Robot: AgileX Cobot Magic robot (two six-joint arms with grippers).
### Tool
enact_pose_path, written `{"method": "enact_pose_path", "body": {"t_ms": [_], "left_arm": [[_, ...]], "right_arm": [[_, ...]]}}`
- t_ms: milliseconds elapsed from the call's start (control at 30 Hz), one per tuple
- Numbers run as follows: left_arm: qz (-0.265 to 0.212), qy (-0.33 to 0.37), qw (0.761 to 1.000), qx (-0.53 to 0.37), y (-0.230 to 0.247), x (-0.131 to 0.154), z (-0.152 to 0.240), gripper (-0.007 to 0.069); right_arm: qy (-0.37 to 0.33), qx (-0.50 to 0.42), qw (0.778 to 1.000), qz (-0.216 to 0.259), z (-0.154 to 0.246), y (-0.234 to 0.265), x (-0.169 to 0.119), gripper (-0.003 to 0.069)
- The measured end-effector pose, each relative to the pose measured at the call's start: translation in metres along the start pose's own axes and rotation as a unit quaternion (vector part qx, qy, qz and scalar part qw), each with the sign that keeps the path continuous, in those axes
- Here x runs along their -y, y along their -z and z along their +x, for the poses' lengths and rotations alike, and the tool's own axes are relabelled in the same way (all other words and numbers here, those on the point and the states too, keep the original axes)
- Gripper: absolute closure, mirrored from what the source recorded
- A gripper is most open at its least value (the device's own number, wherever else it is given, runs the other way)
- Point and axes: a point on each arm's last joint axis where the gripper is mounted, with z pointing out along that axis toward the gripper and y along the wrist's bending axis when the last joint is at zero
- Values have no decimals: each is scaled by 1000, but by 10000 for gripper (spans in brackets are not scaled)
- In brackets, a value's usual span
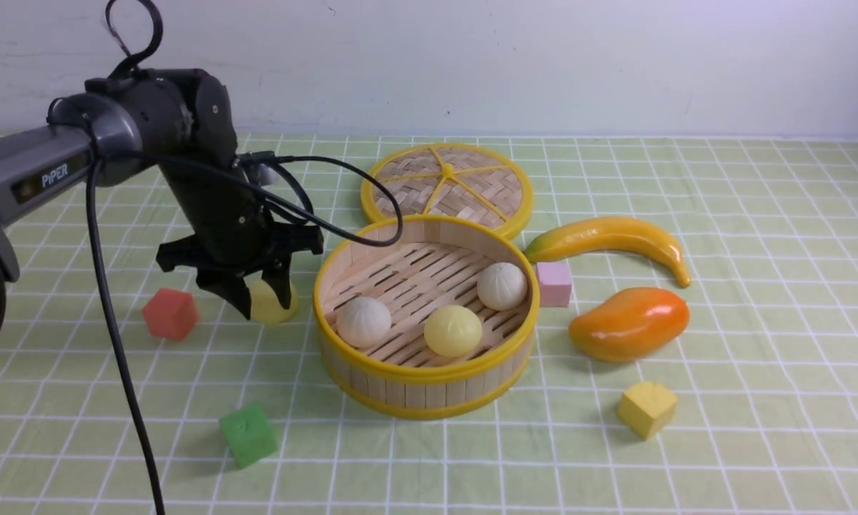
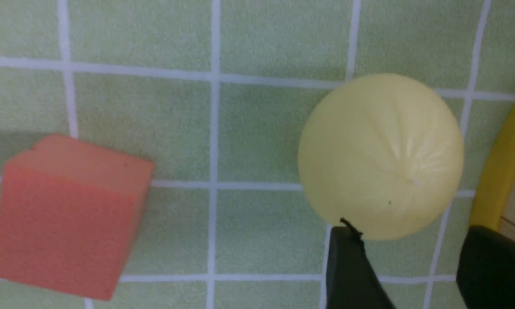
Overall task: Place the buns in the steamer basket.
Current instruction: Use the left arm to grab a steamed stuffed bun
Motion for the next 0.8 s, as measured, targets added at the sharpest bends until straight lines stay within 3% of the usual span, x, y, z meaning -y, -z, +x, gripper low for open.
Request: {"method": "enact_pose_path", "body": {"t_ms": [433,800], "left_arm": [[-6,-19,998,57,7,0,-13,290],[-9,-17,999,35,-14,-1,-12,443]], "right_arm": [[0,0,1000,0,0,0,0,420],[0,0,1000,0,0,0,0,420]]}}
